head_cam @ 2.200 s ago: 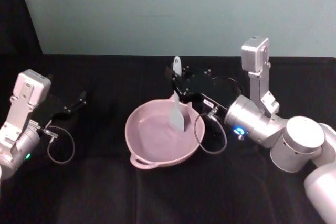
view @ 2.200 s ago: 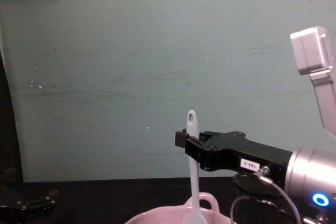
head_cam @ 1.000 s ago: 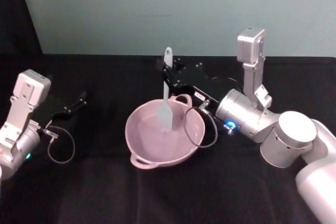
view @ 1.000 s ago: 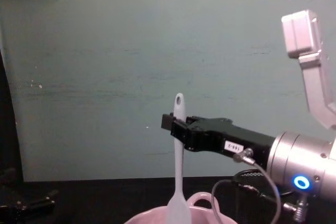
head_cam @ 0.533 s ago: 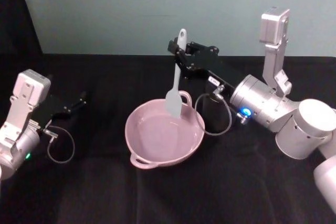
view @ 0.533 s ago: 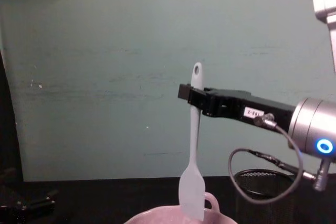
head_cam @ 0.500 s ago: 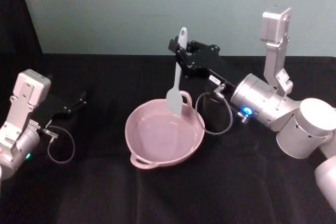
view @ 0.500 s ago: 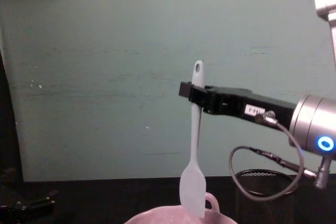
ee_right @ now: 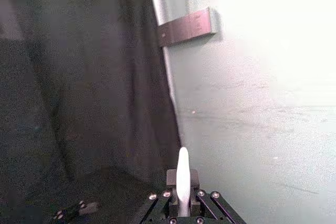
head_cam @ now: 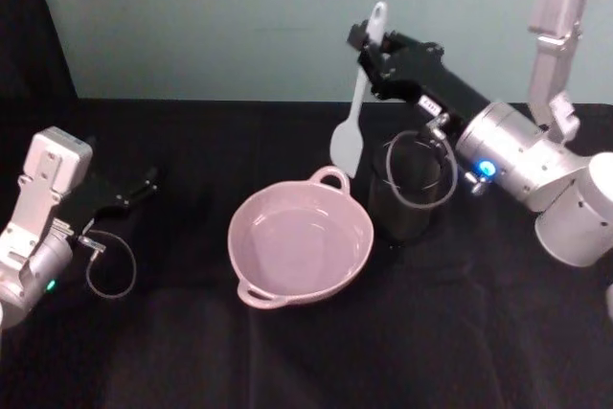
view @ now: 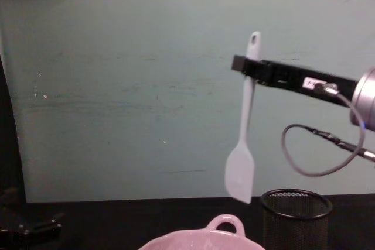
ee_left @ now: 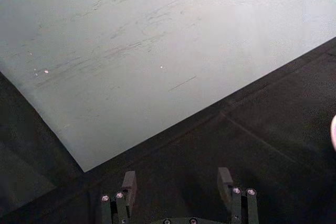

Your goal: Use the one hand to pick up the spoon and stir the clear water in the bowl.

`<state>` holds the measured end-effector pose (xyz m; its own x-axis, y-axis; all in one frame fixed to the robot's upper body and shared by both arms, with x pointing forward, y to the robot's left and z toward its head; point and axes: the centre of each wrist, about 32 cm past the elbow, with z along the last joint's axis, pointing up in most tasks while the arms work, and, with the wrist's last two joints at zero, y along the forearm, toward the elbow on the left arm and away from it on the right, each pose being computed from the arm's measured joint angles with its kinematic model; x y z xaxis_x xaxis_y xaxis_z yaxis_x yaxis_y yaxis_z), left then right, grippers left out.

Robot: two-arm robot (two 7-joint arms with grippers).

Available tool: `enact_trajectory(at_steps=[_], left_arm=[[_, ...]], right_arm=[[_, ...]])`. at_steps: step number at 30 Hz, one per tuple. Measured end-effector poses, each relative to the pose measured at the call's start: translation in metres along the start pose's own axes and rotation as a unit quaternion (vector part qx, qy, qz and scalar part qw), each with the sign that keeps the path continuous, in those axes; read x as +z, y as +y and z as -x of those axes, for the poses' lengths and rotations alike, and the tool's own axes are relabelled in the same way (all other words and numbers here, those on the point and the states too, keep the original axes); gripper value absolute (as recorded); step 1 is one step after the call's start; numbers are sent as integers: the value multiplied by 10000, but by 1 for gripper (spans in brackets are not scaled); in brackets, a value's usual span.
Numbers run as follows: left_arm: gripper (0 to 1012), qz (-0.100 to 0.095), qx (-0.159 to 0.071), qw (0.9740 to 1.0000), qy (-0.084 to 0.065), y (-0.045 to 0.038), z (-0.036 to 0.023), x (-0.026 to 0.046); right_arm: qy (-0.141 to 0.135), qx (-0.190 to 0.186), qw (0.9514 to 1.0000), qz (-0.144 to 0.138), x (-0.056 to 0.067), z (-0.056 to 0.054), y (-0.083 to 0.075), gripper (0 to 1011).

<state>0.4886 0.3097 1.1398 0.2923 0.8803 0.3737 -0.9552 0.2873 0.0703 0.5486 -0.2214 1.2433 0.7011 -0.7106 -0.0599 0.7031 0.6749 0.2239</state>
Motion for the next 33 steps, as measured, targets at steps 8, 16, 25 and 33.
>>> enact_trajectory(at_steps=[8, 16, 25, 33], left_arm=[[1011, 0, 0, 10000, 0, 0, 0, 0], [1011, 0, 0, 10000, 0, 0, 0, 0], [1011, 0, 0, 10000, 0, 0, 0, 0], [1011, 0, 0, 10000, 0, 0, 0, 0]], right_arm=[[153, -531, 9984, -81, 81, -118, -140, 116], [583, -1158, 9915, -65, 108, -287, -232, 116], [849, -1445, 9858, 93, 31, -409, -223, 116], [997, -1578, 9824, 107, -82, -458, -204, 116]])
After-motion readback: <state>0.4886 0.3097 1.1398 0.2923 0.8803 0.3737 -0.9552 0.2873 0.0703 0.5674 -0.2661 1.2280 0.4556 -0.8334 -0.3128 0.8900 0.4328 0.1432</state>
